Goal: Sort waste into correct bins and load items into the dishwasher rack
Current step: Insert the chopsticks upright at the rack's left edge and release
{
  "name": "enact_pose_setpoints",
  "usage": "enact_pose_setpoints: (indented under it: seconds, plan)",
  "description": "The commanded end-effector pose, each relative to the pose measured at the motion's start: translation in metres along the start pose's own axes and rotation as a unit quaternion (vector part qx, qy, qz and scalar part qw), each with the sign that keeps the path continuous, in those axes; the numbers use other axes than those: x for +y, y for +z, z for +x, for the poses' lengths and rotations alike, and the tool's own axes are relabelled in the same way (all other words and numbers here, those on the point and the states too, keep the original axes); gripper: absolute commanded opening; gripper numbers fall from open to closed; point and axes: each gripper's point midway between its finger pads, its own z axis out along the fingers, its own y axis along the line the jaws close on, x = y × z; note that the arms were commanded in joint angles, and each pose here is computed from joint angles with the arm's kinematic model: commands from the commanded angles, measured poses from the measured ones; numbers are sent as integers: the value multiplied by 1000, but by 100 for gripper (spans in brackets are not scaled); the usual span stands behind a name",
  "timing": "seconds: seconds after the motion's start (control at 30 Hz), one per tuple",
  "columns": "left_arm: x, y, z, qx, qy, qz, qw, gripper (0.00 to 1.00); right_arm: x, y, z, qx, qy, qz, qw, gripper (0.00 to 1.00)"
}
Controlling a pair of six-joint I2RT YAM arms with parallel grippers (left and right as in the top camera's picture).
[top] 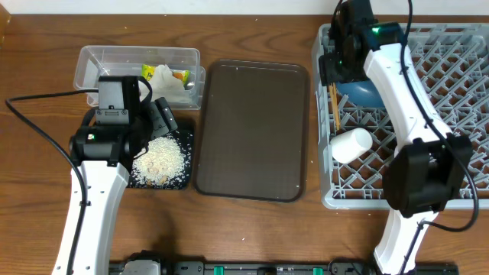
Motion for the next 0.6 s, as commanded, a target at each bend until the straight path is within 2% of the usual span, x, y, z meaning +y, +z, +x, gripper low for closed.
enact_pose_setpoints:
  seconds: [0.0,0.07,0.1,0.4,0.57]
  plan:
    - [1,-1,-4,-4,-5,-2,1000,88,9,-79,-17,-74,-1,-23,997,75]
    - [1,-1,-4,-4,-5,-2,1000,88,10,-111,-7,-83,-4,-25,996,78]
    - [1,-1,-4,-4,-5,-2,1000,88,10,-128,0,-88,-5,-26,996,99]
    - [1,-1,-4,-4,-5,-2,1000,88,6,-237,47,-169,-9,-34,985,99]
    - [1,-1,-4,-4,-5,-2,1000,88,-22,-270,79,-186,17,23,982,99]
